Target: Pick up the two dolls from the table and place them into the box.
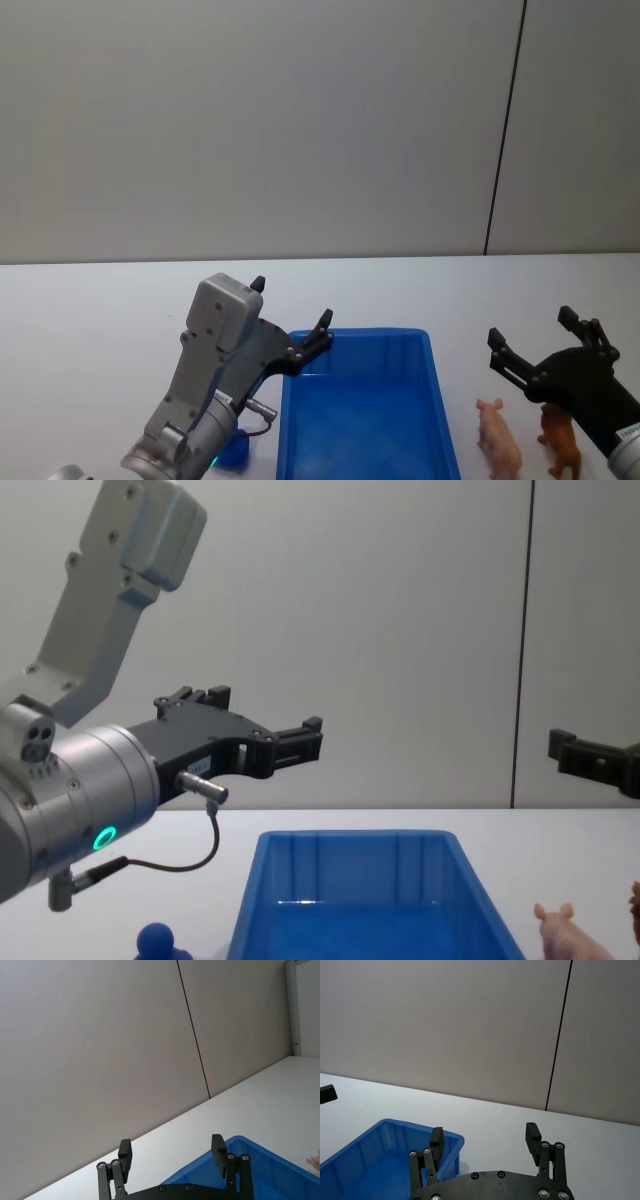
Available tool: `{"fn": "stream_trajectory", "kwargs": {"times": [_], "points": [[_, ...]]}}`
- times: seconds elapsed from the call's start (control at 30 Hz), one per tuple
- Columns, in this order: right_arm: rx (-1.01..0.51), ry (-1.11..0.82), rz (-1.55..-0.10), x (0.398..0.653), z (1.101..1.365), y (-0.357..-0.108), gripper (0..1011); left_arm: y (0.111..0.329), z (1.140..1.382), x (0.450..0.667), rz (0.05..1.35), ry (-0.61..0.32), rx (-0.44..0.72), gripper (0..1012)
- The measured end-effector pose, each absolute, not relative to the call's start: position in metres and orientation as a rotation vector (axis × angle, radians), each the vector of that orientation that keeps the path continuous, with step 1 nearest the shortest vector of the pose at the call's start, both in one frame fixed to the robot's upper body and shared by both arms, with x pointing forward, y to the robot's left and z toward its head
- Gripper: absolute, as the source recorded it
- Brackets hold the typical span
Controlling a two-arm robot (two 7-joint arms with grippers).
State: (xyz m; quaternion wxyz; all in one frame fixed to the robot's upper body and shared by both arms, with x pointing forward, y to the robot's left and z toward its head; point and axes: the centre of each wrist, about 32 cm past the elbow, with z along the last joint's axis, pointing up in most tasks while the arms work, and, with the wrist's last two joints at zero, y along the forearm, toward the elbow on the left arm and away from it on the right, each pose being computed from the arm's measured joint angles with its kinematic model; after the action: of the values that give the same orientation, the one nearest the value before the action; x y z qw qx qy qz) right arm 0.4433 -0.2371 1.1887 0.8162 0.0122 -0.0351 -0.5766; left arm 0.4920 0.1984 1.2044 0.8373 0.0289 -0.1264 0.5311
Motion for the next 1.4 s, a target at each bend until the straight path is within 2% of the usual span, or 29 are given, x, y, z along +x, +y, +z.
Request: {"fn": "stream_trajectory", "kwargs": {"times": [0.9,1.4], "points": [[0.023,-0.077,-1.228,0.444,1.189,-0.239,1001,0.198,1.204,0.492,1.124,-0.267,0.061,1001],[-0.07,-0.034,-1.211,0.442,1.188,-0.273,1001,0.198,1.204,0.492,1.124,-0.268,0.061,1001]]}}
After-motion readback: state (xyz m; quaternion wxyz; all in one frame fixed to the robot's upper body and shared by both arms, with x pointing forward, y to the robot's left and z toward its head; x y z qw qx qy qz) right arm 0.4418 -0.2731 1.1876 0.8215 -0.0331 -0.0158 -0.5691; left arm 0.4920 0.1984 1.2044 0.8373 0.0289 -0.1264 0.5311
